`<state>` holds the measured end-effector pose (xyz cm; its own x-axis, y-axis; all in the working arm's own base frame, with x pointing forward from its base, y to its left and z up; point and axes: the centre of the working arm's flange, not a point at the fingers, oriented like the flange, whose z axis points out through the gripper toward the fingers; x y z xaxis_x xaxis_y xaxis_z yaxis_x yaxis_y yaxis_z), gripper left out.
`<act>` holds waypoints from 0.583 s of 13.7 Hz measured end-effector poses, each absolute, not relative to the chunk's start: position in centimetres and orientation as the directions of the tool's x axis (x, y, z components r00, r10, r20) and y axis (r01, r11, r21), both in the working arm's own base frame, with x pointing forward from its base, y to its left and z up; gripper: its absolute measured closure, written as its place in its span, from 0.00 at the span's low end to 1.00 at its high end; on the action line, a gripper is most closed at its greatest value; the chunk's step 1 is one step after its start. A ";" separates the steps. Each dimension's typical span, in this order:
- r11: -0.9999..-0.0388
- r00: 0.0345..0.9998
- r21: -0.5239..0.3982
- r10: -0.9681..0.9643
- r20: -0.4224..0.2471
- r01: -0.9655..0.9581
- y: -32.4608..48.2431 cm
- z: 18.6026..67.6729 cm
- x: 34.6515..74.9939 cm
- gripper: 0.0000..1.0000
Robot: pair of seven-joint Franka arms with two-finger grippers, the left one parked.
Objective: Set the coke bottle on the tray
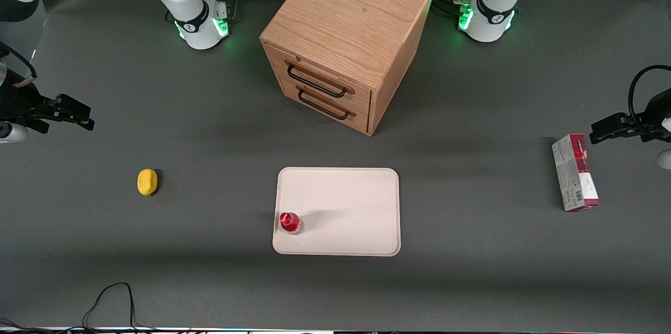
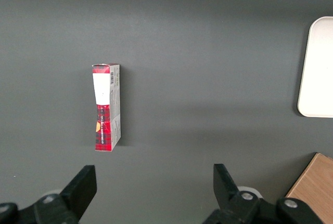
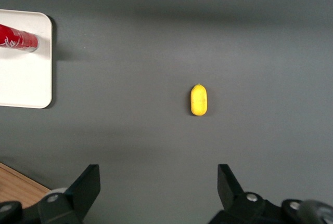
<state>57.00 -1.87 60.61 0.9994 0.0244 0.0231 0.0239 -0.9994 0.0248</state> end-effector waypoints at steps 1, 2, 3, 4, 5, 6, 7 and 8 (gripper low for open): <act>-0.999 1.000 0.024 0.022 0.021 0.022 -2.0 60.6 57.0 0.00; -0.999 1.000 0.024 0.024 0.020 0.023 -1.9 60.6 57.0 0.00; -0.999 0.999 0.024 0.028 0.019 0.028 -1.7 60.6 57.0 0.00; -0.999 0.999 0.024 0.033 0.017 0.032 -1.4 60.5 57.0 0.00; -0.999 0.999 0.023 0.035 0.015 0.034 -1.3 60.5 56.9 0.00; -0.999 0.999 0.023 0.035 0.014 0.034 -1.3 60.5 56.9 0.00; -0.999 0.999 0.023 0.034 0.013 0.034 -1.3 60.5 56.9 0.00; -0.999 0.999 0.023 0.034 0.012 0.033 -1.3 60.5 56.9 0.00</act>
